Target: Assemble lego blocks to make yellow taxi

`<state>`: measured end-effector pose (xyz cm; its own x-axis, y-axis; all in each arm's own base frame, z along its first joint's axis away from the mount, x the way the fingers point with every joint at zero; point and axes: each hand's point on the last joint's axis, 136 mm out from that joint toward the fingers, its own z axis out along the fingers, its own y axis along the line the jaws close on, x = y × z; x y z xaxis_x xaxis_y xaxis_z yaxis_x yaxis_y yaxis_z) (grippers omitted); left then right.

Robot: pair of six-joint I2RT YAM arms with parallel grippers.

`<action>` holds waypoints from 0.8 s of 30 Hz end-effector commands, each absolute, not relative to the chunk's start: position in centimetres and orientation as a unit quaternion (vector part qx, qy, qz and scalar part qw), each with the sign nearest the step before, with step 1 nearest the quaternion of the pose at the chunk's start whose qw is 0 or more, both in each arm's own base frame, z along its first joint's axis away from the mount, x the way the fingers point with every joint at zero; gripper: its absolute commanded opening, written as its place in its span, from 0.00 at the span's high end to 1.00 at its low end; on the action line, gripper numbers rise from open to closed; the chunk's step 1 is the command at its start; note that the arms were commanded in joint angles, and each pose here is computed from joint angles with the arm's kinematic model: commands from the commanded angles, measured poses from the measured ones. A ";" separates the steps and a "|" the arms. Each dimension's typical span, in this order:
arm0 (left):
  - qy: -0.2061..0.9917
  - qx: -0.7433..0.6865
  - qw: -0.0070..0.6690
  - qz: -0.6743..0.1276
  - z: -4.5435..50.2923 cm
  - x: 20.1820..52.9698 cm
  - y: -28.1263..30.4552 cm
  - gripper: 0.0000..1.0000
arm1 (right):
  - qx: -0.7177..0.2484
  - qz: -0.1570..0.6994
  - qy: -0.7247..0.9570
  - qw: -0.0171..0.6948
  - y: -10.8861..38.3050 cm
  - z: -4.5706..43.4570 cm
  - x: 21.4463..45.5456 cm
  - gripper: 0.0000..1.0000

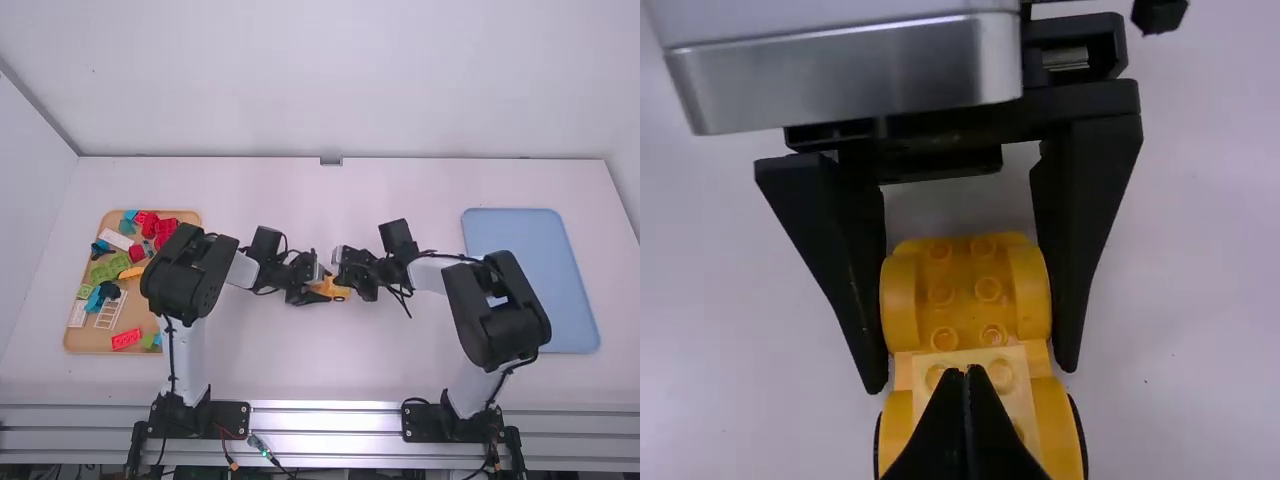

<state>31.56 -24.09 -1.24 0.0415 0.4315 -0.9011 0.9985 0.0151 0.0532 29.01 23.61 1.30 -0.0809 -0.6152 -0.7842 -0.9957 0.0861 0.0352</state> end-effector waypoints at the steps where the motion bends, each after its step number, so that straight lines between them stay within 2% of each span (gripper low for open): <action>1: 0.599 0.601 0.385 -0.364 -1.8 31.2 -24.1 0.53 | -0.604 0.270 0.692 0.288 22.3 -0.2 29.2 1.00; 7: 0.599 0.601 0.385 -0.364 -1.8 31.2 -24.1 0.53 | -0.597 0.253 0.717 0.255 20.7 -2.5 29.1 1.00; 10: 0.599 0.601 0.385 -0.364 -1.8 31.2 -24.1 0.54 | -0.606 0.250 0.719 0.229 19.8 -3.8 28.2 1.00; 13: 0.599 0.601 0.385 -0.363 -1.8 31.2 -24.1 0.55 | -0.630 0.250 0.702 0.217 19.4 -4.1 27.3 1.00; 16: 0.599 0.601 0.385 -0.364 -1.8 31.2 -24.1 0.55 | -0.633 0.244 0.705 0.209 19.4 -4.3 27.2 1.00; 21: 0.599 0.601 0.385 -0.363 -1.8 31.2 -24.1 0.55 | -0.640 0.191 0.728 0.157 19.3 -4.9 27.2 1.00; 24: 0.599 0.601 0.385 -0.363 -1.8 31.2 -24.1 0.55 | -0.653 0.189 0.715 0.161 20.1 -4.6 27.2 1.00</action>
<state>31.31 -24.36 -1.24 0.0501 0.4311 -0.9009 0.9984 0.0032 0.0571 28.58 23.60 0.61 -0.0337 -0.7326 -0.6798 -0.9994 0.0167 0.0315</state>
